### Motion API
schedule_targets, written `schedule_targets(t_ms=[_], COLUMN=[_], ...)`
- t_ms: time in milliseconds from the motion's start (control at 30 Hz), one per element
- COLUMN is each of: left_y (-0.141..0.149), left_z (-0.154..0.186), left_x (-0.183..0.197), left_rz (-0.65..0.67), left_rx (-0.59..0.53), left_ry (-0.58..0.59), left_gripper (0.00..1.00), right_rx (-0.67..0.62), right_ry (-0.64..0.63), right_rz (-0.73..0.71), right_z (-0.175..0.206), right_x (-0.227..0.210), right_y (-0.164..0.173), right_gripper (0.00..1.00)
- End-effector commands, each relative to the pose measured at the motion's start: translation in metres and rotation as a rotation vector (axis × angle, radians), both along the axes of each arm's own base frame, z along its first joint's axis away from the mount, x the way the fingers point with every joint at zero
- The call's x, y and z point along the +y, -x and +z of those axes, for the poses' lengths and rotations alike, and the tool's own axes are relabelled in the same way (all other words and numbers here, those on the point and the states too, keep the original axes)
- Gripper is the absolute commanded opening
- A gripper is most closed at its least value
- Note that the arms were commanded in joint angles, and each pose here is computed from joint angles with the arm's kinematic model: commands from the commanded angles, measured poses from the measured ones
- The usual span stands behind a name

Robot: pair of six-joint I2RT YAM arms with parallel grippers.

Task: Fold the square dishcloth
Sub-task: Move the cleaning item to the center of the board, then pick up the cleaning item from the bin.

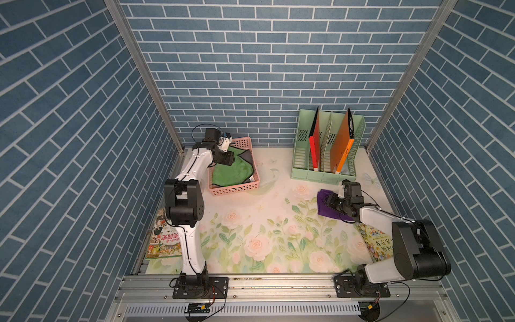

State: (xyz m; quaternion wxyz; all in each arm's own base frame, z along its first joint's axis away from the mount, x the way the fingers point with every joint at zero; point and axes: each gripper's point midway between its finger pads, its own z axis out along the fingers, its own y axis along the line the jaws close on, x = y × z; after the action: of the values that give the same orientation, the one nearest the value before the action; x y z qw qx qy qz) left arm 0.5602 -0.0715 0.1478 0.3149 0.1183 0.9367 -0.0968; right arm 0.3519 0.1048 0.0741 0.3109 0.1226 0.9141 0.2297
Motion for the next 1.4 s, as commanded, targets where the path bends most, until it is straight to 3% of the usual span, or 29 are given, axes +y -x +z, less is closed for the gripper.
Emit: schedule_targets(t_ms=[0,67,100,133,167,333,433,567,867,1067,1167,1300,1333,1367], left_y=[-0.023,-0.031,-0.032,-0.034,-0.036,-0.053,-0.060,-0.068,-0.078,-0.091,-0.093,-0.090,-0.089,-0.087], left_z=[-0.004,-0.015,-0.020,-0.024,-0.029,-0.037,-0.050,-0.062,-0.086,-0.090,-0.097,-0.093,-0.084,-0.071], left_x=[-0.010,-0.023,-0.031,-0.038,-0.041,-0.043,-0.043,-0.042,-0.045,-0.051,-0.051,-0.051,-0.052,-0.052], left_rz=[0.111,0.109,0.101,0.102,0.113,0.183,0.204,0.230,0.253,0.254,0.257,0.239,0.227,0.211], left_rx=[0.026,0.018,0.017,0.019,0.020,-0.005,-0.004,0.002,0.005,-0.032,-0.036,-0.035,-0.053,-0.079], left_ry=[0.060,0.021,0.016,0.017,0.014,0.031,0.037,0.050,0.091,0.131,0.128,0.119,0.117,0.119], left_gripper=[0.57,0.59,0.60,0.62,0.63,0.65,0.65,0.65,0.64,0.63,0.51,0.06,0.00,0.00], right_rx=[-0.143,-0.199,-0.219,-0.235,-0.248,-0.305,-0.376,-0.507,-0.392,-0.464,-0.452,-0.408,-0.396,-0.384], right_ry=[0.065,0.095,0.109,0.125,0.145,0.173,0.115,0.040,0.083,0.026,0.026,0.047,0.052,0.057], right_rz=[0.038,0.041,0.043,0.046,0.042,0.015,-0.047,-0.027,-0.004,0.038,0.051,0.069,0.072,0.072], right_z=[0.055,0.080,0.090,0.098,0.106,0.132,0.149,0.172,0.158,0.170,0.168,0.157,0.153,0.149], right_x=[0.003,0.005,0.006,0.007,0.006,-0.002,-0.007,-0.003,0.000,0.010,0.012,0.013,0.013,0.013], right_y=[-0.008,-0.006,-0.004,-0.001,0.000,0.010,0.017,0.028,0.013,0.015,0.017,0.019,0.019,0.019], right_gripper=[0.48,0.58,0.70,0.93,0.99,0.99,1.00,1.00,1.00,1.00,1.00,1.00,1.00,1.00])
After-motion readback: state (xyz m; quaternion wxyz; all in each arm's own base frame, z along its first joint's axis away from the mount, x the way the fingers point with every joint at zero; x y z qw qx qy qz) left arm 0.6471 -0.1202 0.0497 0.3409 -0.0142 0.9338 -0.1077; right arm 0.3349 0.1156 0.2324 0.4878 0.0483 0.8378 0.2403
